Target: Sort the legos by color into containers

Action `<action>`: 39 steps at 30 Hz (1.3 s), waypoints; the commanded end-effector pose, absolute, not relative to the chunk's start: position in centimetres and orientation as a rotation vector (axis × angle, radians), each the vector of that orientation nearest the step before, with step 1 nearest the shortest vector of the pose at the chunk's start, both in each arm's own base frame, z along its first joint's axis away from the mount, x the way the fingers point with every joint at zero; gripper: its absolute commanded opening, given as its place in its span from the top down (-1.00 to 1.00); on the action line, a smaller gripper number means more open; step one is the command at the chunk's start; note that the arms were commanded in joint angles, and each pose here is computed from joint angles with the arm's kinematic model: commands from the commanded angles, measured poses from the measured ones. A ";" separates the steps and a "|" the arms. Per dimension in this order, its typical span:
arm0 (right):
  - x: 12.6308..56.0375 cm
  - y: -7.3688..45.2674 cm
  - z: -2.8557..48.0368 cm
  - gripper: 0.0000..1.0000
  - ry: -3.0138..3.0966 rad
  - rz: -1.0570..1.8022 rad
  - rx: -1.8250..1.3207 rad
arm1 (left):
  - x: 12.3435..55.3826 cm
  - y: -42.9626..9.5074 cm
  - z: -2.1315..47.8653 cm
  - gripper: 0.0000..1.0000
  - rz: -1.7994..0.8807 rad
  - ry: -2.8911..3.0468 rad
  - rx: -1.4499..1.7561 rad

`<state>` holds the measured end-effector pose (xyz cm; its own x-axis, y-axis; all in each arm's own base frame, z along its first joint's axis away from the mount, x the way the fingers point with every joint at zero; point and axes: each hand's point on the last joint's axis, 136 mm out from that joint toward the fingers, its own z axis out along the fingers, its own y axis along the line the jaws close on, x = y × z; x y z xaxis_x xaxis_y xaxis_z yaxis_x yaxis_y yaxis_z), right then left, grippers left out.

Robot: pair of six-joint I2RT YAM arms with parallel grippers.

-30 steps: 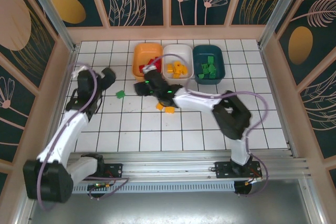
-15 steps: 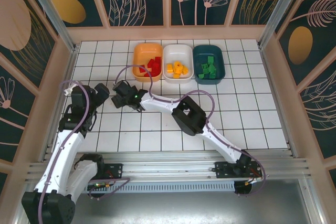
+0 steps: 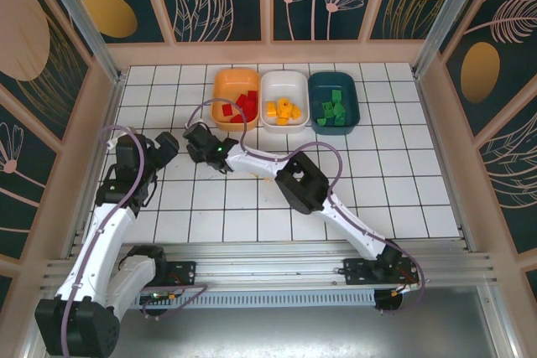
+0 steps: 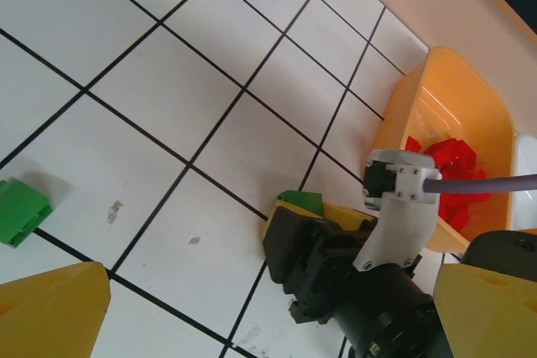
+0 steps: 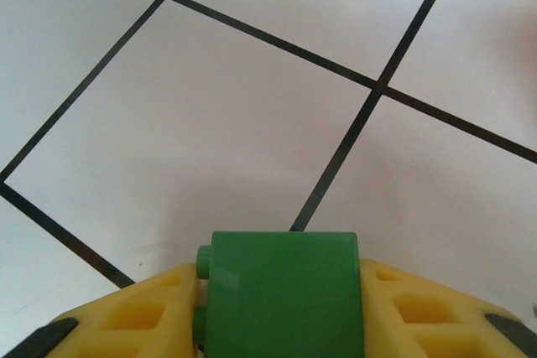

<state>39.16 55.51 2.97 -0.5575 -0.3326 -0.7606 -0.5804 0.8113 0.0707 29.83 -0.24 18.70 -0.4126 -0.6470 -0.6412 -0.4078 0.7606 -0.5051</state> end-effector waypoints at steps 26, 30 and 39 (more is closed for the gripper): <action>44.1 27.0 20.4 0.24 2.050 0.357 -0.136 | 34.9 -9.2 15.3 -0.69 -0.684 2.138 -0.599; 46.9 19.0 17.5 0.24 2.125 0.327 0.046 | 35.0 -17.2 11.6 -0.60 -0.703 2.340 -0.352; 50.6 10.7 11.4 0.16 2.269 0.299 0.214 | 33.9 -24.3 5.5 -0.44 -0.580 2.585 -0.010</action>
